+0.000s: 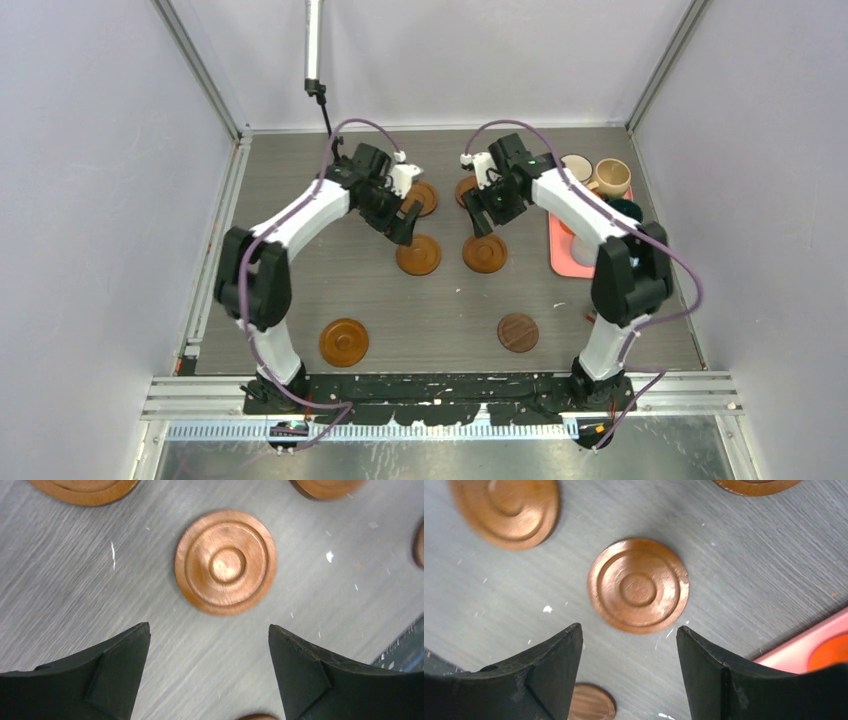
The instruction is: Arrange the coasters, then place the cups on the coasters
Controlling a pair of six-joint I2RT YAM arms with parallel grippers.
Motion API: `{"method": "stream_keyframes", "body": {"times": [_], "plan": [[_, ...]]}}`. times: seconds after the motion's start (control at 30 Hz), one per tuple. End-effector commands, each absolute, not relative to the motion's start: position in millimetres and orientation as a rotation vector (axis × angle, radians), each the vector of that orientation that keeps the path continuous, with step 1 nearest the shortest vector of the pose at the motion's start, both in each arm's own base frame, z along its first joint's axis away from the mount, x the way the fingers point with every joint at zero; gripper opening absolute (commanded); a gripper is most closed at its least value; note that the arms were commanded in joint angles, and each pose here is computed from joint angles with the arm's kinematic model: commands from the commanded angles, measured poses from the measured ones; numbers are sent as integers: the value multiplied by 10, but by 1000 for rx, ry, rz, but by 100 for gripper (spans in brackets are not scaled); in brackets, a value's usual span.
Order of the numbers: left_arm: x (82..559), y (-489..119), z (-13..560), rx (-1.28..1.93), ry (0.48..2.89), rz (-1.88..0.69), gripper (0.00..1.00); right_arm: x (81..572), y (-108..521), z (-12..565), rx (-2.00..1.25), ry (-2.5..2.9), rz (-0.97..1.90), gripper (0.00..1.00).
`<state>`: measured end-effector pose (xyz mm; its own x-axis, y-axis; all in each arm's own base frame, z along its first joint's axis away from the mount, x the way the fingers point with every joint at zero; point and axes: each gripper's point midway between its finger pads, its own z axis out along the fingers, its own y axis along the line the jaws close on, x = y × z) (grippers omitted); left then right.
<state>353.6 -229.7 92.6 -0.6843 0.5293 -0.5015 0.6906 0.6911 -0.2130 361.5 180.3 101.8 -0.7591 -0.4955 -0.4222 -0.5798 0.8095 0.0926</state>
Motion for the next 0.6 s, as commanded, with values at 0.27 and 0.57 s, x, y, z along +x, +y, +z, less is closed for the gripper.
{"method": "stream_keyframes", "body": {"times": [0.27,0.57], "plan": [[2099,-1316,1303,1449,2266,-622,95,2159,1268,1201,-1300,2528,414,78],[1591,-983,816,1670,2240,-548,89,1989,1001,790,-1335,2627,283,76]]}}
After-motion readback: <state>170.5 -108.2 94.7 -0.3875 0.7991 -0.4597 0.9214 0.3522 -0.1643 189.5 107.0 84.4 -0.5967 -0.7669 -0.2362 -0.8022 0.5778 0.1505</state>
